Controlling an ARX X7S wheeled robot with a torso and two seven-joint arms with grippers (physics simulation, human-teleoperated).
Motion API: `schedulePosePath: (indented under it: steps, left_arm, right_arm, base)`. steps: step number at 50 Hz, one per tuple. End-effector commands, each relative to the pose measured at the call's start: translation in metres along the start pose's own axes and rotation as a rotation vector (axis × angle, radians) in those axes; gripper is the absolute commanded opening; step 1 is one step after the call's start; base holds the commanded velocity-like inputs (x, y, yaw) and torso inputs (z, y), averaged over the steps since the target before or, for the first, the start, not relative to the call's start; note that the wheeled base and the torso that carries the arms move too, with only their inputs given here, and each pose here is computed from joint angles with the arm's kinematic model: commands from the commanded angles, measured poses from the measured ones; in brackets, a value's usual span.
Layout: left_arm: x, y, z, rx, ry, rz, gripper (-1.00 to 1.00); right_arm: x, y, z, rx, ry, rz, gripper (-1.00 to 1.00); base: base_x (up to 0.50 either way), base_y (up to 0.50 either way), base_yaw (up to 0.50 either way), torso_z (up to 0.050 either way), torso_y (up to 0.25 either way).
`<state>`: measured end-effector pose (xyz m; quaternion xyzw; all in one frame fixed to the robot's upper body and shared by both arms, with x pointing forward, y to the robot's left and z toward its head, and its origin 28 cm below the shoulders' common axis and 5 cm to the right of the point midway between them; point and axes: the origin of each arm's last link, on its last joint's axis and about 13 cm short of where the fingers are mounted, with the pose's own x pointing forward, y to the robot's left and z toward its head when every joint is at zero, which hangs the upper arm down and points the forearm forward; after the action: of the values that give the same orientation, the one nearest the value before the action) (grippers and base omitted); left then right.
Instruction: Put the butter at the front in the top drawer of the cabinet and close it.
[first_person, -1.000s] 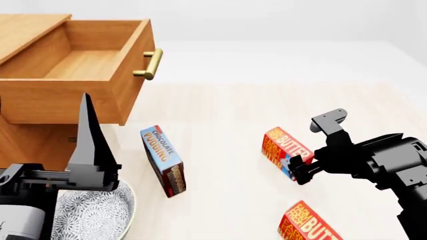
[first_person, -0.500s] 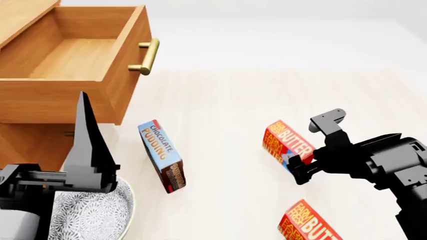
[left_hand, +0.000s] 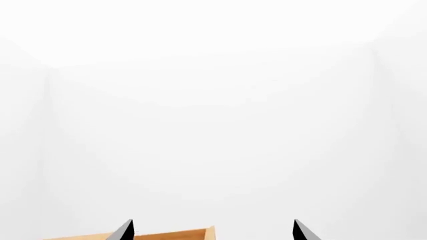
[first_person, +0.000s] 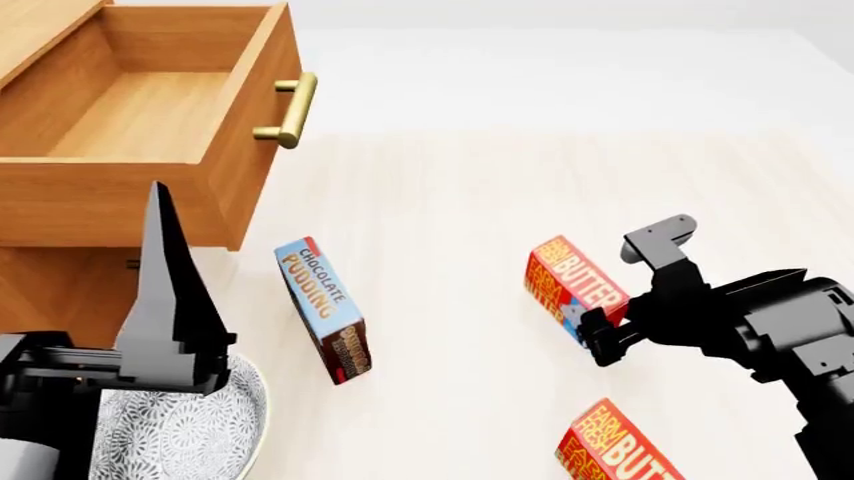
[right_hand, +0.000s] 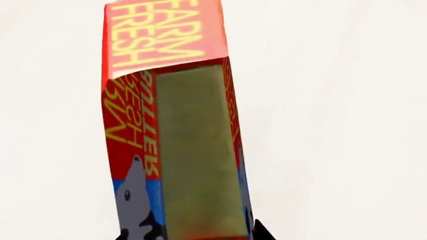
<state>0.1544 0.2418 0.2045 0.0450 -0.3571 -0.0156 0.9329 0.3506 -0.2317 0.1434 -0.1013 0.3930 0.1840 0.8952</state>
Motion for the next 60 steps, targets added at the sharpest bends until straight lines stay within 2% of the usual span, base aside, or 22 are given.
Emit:
schedulePosePath:
  steps: [1, 31, 35, 40, 47, 50, 54, 55, 56, 58, 60]
  left_arm:
    - [0.0, 0.0, 0.002, -0.008, -0.004, 0.004, 1.0]
    - [0.006, 0.001, 0.003, -0.017, -0.01, 0.01, 1.0]
    - [0.006, 0.0, 0.003, -0.021, -0.012, 0.008, 1.0]
    - [0.003, 0.001, 0.008, -0.017, -0.018, 0.002, 1.0]
    - [-0.001, 0.004, 0.017, 0.004, -0.029, 0.007, 1.0]
    - [-0.003, 0.006, 0.017, 0.062, -0.024, 0.005, 1.0]
    - [-0.011, 0.007, 0.01, 0.246, -0.016, -0.073, 1.0]
    - [-0.002, 0.008, 0.007, 0.28, 0.004, -0.083, 1.0]
    - [0.008, 0.012, 0.006, 0.35, 0.04, -0.108, 1.0]
    - [0.022, 0.014, 0.009, 0.447, 0.024, -0.211, 1.0]
    - [0.021, 0.011, 0.006, 0.532, 0.015, -0.321, 1.0]
  right_arm:
    - [-0.004, -0.002, 0.011, -0.015, -0.062, -0.016, -1.0]
    - [-0.016, -0.004, 0.017, -0.027, -0.106, -0.039, -1.0]
    - [-0.031, -0.004, 0.031, -0.06, -0.174, -0.066, -1.0]
    - [-0.066, -0.001, 0.056, -0.119, -0.286, -0.104, -1.0]
    - [-0.102, 0.002, 0.069, -0.165, -0.332, -0.15, -1.0]
    - [-0.117, 0.008, 0.074, -0.2, -0.359, -0.162, -1.0]
    - [-0.136, 0.02, 0.082, -0.299, -0.393, -0.203, -1.0]
    - [-0.14, 0.023, 0.084, -0.327, -0.405, -0.223, -1.0]
    - [-0.145, 0.026, 0.085, -0.376, -0.405, -0.261, -1.0]
    - [-0.152, 0.03, 0.086, -0.443, -0.41, -0.32, -1.0]
    - [-0.16, 0.037, 0.087, -0.499, -0.434, -0.354, -1.0]
  base:
    - [0.0, 0.0, 0.0, 0.0, 0.0]
    - [0.0, 0.0, 0.0, -0.002, 0.107]
    - [0.0, 0.0, 0.0, -0.002, 0.117]
    - [0.0, 0.0, 0.0, 0.0, 0.0]
    - [0.0, 0.0, 0.0, 0.0, 0.0]
    - [0.0, 0.0, 0.0, 0.0, 0.0]
    - [0.0, 0.0, 0.0, 0.0, 0.0]
    - [0.0, 0.0, 0.0, 0.0, 0.0]
    - [0.0, 0.0, 0.0, 0.0, 0.0]
    - [0.0, 0.0, 0.0, 0.0, 0.0]
    - [0.0, 0.0, 0.0, 0.0, 0.0]
